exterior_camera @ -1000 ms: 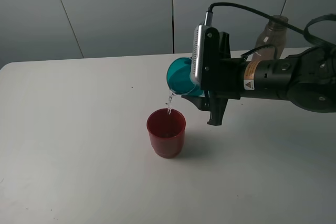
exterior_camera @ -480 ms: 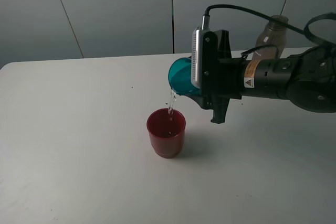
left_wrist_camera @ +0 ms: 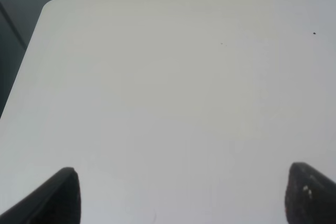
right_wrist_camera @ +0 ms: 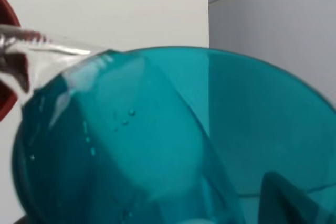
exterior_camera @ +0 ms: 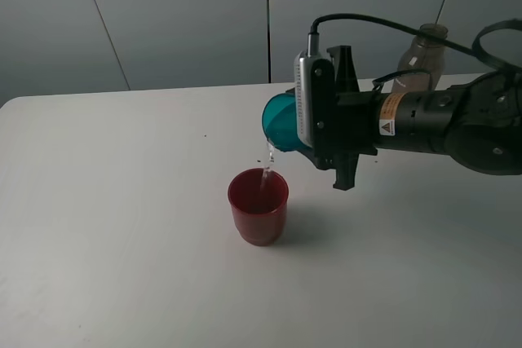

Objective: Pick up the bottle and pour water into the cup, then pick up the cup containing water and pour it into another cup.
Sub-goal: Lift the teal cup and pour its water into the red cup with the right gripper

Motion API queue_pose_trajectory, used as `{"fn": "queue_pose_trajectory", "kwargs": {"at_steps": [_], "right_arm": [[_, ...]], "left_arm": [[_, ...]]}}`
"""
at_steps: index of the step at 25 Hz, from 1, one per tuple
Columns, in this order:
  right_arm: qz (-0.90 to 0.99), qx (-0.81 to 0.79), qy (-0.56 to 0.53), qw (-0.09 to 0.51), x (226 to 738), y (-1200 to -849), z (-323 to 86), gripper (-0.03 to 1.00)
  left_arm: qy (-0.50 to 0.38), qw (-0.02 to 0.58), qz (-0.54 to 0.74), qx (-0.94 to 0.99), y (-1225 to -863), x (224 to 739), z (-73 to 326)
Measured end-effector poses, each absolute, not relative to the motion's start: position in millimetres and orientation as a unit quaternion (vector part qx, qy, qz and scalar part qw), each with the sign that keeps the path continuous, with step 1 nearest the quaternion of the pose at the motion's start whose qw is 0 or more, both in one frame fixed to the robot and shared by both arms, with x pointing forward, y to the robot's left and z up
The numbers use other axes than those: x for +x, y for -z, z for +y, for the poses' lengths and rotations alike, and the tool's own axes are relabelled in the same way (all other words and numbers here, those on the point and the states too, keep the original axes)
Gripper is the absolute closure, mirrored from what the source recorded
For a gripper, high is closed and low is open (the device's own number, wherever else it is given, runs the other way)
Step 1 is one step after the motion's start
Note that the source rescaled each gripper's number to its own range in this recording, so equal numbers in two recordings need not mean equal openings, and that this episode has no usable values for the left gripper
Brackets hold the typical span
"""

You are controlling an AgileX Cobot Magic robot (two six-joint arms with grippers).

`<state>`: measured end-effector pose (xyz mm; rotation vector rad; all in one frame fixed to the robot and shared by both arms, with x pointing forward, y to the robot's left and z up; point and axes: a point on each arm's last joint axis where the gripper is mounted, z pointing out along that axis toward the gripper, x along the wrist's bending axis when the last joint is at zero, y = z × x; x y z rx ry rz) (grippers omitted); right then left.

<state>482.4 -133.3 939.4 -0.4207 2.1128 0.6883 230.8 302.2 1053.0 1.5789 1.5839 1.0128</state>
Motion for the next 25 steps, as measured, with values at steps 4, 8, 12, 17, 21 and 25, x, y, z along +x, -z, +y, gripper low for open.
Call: {"fn": "queue_pose_trajectory", "kwargs": {"at_steps": [4, 8, 12, 17, 21, 25], "right_arm": [[0.841, -0.181, -0.267, 0.435, 480, -940, -129, 0.89], [0.838, -0.191, -0.259, 0.441, 480, -940, -128, 0.89], [0.839, -0.193, -0.253, 0.440, 481, -937, -129, 0.89], [0.837, -0.204, -0.242, 0.447, 481, -937, -127, 0.89], [0.840, -0.210, -0.234, 0.442, 482, -930, -127, 0.89], [0.841, -0.211, -0.229, 0.442, 484, -928, -126, 0.89]], "left_arm": [[-0.388, 0.337, 0.608, 0.606, -1053, 231, 302], [-0.388, 0.337, 0.608, 0.606, -1053, 231, 302], [-0.388, 0.337, 0.608, 0.606, -1053, 231, 302], [-0.388, 0.337, 0.608, 0.606, -1053, 231, 302], [-0.388, 0.337, 0.608, 0.606, -1053, 231, 302], [-0.388, 0.337, 0.608, 0.606, -1053, 231, 302]]}}
